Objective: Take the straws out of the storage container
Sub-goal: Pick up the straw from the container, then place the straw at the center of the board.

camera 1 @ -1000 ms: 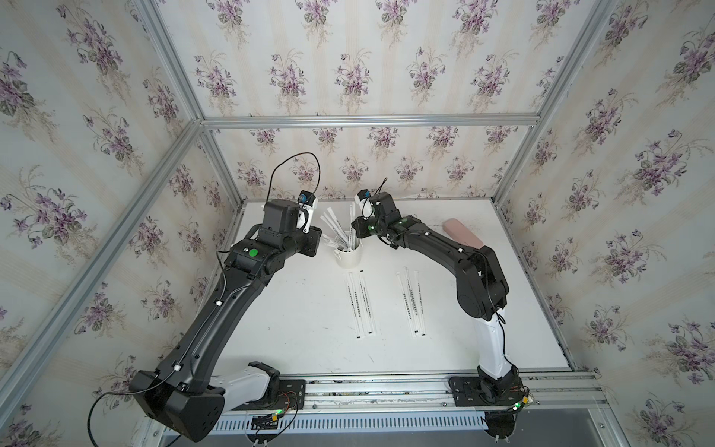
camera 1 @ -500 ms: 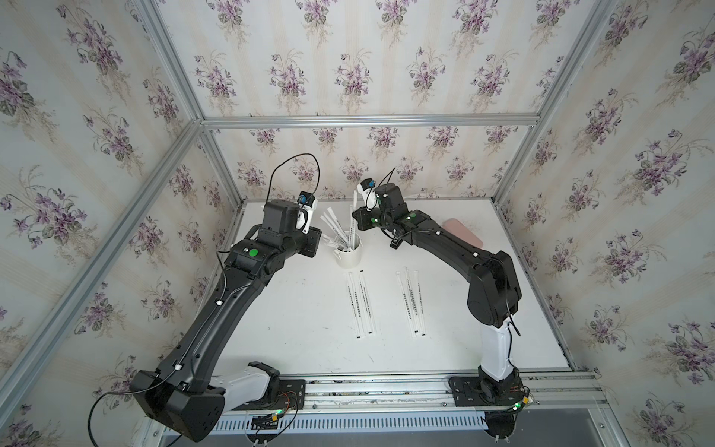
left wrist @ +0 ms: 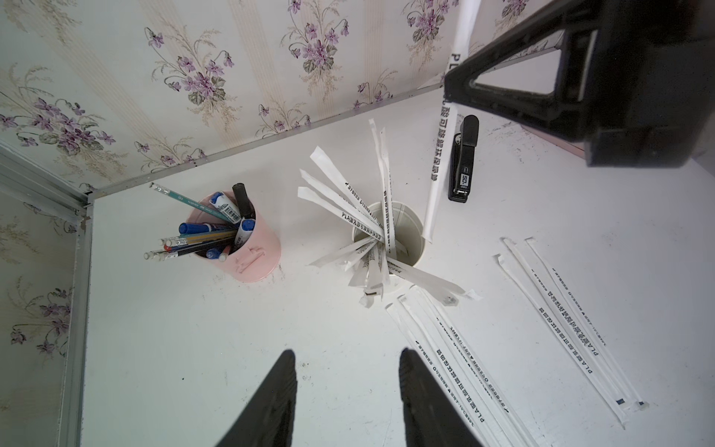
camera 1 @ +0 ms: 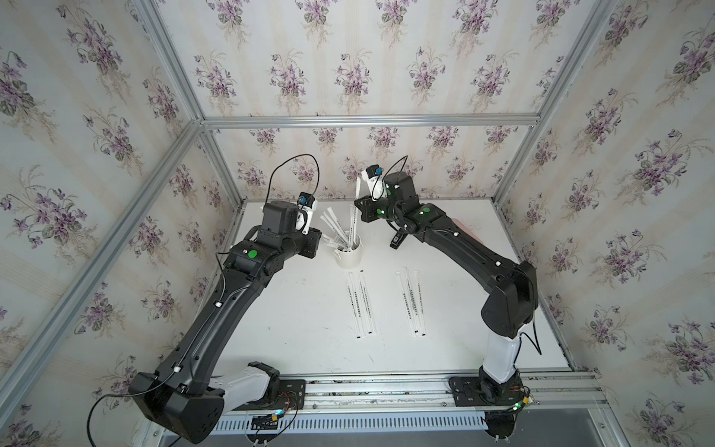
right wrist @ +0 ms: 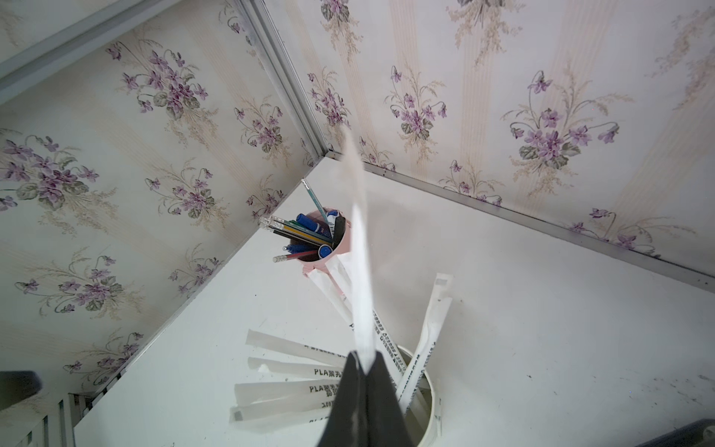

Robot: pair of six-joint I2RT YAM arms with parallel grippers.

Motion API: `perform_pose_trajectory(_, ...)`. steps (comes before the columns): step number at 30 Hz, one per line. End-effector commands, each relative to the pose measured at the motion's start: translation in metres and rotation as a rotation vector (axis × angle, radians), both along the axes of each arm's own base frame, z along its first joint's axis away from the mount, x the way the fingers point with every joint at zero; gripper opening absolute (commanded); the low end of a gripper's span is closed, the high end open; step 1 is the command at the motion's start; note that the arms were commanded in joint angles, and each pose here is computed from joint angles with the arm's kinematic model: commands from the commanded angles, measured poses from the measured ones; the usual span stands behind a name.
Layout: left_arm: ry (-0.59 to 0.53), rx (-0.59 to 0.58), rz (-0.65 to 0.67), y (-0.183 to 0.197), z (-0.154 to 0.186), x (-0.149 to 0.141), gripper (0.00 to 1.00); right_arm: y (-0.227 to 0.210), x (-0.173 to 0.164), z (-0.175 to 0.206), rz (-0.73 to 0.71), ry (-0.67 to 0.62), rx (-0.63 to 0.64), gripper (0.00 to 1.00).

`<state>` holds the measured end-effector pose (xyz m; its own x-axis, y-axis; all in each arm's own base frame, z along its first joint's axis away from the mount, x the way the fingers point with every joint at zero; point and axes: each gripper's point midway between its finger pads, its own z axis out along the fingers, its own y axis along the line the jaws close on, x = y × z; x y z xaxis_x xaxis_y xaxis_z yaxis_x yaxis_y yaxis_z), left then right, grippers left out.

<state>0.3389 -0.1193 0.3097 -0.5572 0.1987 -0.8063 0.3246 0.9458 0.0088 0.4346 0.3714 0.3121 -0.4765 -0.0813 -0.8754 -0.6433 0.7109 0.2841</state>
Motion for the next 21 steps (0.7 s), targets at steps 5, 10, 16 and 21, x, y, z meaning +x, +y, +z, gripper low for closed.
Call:
perform_pose_trajectory(5,-0.024,-0.020,-0.005,-0.002,0.007,0.001,0.44,-0.016,-0.023,0.036,0.004,-0.025,0.025,0.01)
perform_pose_trajectory(10,-0.025,-0.026,-0.012,-0.003,0.008,0.000,0.44,-0.032,-0.040,0.044,-0.008,-0.014,0.015,0.00)
perform_pose_trajectory(16,-0.004,-0.054,-0.065,-0.014,0.006,-0.002,0.44,-0.066,-0.055,0.029,-0.068,0.064,-0.039,0.00)
perform_pose_trajectory(21,0.011,-0.076,-0.098,-0.022,0.004,-0.002,0.44,-0.118,-0.061,-0.002,-0.137,0.202,-0.058,0.00)
